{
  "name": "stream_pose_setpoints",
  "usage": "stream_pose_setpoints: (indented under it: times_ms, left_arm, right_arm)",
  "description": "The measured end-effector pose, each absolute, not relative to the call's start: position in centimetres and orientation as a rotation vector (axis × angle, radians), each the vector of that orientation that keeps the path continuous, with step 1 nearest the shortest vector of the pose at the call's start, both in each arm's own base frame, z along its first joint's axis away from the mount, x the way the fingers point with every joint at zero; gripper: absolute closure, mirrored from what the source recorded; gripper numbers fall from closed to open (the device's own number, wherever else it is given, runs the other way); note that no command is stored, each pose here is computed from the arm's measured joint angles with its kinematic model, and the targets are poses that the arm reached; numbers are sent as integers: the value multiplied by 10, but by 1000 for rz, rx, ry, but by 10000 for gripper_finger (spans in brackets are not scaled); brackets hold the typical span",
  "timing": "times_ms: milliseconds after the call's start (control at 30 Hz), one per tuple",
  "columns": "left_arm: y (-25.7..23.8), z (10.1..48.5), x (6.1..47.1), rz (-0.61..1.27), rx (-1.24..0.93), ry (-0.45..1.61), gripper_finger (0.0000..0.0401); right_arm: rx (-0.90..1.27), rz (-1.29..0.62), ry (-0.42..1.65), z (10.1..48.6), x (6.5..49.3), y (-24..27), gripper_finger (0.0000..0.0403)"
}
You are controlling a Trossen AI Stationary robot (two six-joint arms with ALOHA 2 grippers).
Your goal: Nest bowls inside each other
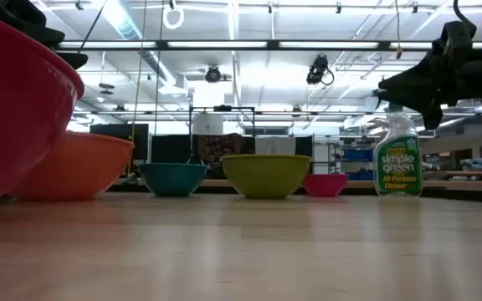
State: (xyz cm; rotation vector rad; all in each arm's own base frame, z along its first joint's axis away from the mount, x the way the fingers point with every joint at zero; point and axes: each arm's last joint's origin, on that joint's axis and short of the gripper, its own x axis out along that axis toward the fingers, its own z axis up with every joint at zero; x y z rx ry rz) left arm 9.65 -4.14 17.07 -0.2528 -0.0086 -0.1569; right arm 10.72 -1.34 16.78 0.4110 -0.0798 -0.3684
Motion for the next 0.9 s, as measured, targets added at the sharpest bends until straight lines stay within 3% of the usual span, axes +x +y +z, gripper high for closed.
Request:
stream_pose_setpoints:
  times_ms: [900]
  left_arm:
    - [-41,171,97,-157,-253,-9,229]
  right_arm:
    - [411,-368,-80,168,107,-13,284]
